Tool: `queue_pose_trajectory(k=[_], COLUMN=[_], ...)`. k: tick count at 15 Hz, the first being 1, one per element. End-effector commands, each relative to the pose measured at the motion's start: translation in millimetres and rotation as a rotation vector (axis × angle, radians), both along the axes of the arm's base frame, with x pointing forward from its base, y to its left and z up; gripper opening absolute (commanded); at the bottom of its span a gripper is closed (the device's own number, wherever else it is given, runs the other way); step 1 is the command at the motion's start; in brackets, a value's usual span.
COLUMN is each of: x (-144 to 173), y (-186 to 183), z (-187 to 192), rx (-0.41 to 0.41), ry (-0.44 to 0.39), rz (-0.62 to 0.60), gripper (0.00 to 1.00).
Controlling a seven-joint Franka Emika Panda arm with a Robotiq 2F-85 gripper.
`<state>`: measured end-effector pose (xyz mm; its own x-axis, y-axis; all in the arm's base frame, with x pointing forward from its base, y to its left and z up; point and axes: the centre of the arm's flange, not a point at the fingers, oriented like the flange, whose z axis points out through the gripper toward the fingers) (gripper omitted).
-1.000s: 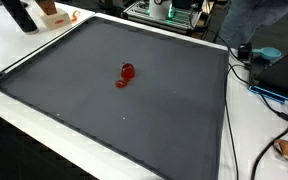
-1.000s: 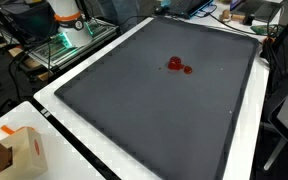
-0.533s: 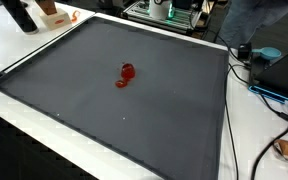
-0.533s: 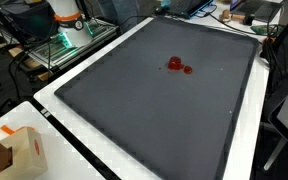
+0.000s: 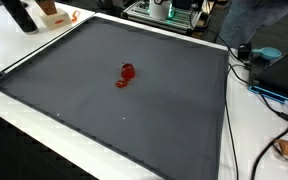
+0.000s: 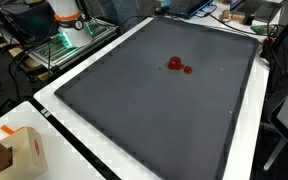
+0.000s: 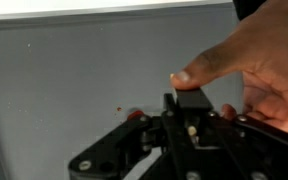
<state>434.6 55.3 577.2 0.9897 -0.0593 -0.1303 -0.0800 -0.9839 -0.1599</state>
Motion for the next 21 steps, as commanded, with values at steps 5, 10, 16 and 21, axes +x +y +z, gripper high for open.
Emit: queue_pose_trajectory(k=[5, 10, 16, 21], x=[0.0, 0.0, 0.0, 0.0], y=[0.0, 0.1, 0.1, 0.1], z=[0.0, 0.0, 0.0, 0.0], rx=[0.000, 0.000, 0.000, 0.000], ry=[0.000, 0.000, 0.000, 0.000], rz=[0.000, 0.000, 0.000, 0.000], gripper=[0.13, 0.13, 0.13, 0.13])
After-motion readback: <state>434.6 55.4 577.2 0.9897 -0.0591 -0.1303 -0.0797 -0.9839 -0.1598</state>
